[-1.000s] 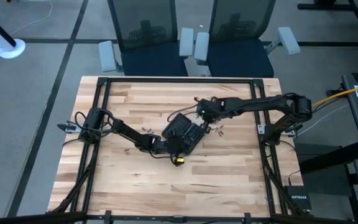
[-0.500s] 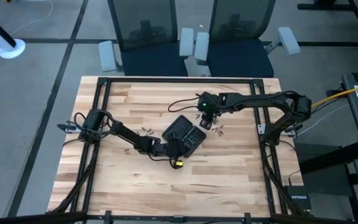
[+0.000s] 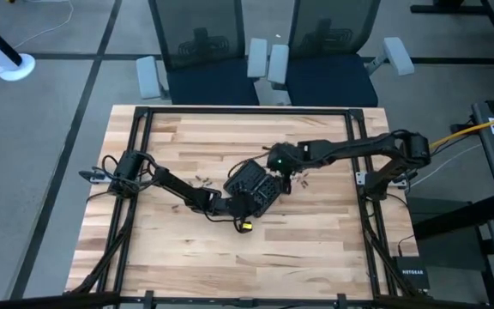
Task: Prefit tool cases
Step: Remove the blue socket bit from the black prefit tool case
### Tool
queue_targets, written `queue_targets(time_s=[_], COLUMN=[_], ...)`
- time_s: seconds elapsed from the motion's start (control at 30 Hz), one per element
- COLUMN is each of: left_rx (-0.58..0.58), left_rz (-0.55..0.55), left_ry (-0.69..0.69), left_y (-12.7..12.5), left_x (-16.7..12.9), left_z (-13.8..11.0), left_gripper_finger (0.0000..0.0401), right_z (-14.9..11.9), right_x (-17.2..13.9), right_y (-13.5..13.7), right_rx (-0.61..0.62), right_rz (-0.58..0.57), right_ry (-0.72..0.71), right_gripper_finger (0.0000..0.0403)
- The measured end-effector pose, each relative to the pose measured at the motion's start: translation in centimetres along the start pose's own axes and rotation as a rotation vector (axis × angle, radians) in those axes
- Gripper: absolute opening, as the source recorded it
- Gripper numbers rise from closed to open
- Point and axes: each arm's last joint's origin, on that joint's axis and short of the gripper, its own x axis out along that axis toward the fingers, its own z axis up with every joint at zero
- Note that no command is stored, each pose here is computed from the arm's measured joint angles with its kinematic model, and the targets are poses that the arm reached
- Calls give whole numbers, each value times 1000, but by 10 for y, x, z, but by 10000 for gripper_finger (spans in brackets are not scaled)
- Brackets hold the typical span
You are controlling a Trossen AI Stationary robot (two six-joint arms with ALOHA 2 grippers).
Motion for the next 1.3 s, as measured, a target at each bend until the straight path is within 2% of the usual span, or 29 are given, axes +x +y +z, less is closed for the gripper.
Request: queue_targets(time_s=[0.1, 0.23, 0.37, 0.53, 0.97, 1.07, 1.17, 1.3], left_rx=[2, 3, 1, 0, -7, -7, -8, -8], left_rz=[0, -1, -3, -2, -3, -3, -3, -6], left_ry=[0, 1, -3, -2, -4, -4, -4, -3], left_y=[-1, -1, 0, 0, 0, 0, 0, 0], left_x=[0, 0, 0, 0, 0, 0, 0, 0], left_z=[0, 0, 0, 0, 0, 0, 0, 0], left_gripper_finger=[0, 0, 0, 0, 0, 0, 0, 0], right_z=[2, 5, 7, 3, -1, -2, -4, -3], right_x=[0, 7, 20, 36, 54, 57, 57, 50], right_y=[19, 40, 51, 50, 50, 50, 49, 46], right_rx=[-70, -124, -76, -36, -46, -46, -27, 33], right_rz=[62, 75, 37, 27, -2, -14, -22, -21], right_ry=[-31, -66, -91, -36, 9, 19, 36, 37], right_gripper_finger=[217, 184, 149, 124, 118, 83, 17, 5])
